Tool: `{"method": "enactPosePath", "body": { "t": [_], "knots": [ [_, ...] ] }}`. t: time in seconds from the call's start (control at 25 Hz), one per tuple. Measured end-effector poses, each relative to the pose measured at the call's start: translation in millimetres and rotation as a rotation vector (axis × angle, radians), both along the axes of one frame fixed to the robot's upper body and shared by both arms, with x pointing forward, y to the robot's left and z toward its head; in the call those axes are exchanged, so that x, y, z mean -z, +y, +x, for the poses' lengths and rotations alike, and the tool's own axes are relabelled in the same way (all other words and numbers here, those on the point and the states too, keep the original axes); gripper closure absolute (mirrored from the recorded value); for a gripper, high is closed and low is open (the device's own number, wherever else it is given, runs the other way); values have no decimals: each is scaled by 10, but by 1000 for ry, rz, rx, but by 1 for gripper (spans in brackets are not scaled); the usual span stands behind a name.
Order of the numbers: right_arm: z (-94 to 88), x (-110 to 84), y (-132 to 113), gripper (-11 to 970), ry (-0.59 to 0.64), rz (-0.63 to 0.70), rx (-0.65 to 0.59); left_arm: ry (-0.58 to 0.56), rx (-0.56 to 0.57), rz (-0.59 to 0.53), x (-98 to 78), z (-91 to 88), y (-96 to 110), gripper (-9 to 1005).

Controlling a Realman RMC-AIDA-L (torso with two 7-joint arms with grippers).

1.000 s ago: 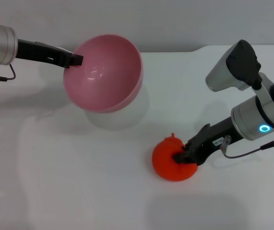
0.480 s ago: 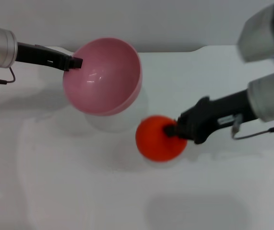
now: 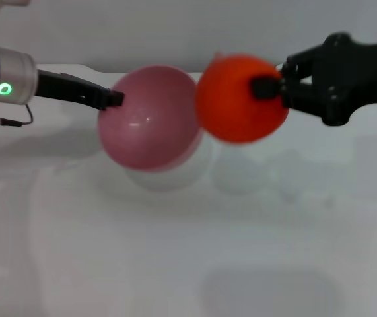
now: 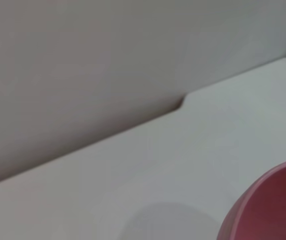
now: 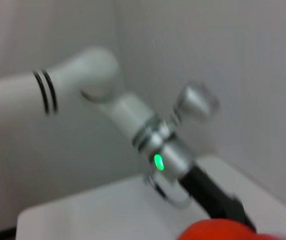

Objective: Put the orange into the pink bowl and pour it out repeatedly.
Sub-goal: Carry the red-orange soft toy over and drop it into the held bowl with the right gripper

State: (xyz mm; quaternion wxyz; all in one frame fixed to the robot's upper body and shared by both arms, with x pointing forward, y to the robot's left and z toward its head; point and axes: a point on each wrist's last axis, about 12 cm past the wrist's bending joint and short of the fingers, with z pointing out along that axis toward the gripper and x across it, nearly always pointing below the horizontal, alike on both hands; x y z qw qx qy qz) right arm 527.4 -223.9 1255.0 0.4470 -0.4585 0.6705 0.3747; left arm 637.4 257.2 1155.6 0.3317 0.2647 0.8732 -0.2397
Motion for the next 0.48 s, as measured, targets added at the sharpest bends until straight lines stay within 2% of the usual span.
{"method": "enactPosePath", "body": {
  "t": [0.12,0.2,0.4,0.44,0.48],
  "knots": [
    [-7,-36,-17,899,-55,42,-12,7,13,-2,21,-16,-48,954],
    [14,-15,-7,900,-70,47,-10,21,66,-5,75,-59,-257,954],
    [108,152,41,902,-83,50,2,21,82,-9,72,-61,-325,953],
    [127,192,49,901,-82,49,4,25,115,-21,48,-65,-443,953],
    [143,229,54,901,-81,47,7,25,115,-21,48,-65,-443,953]
  ]
}}
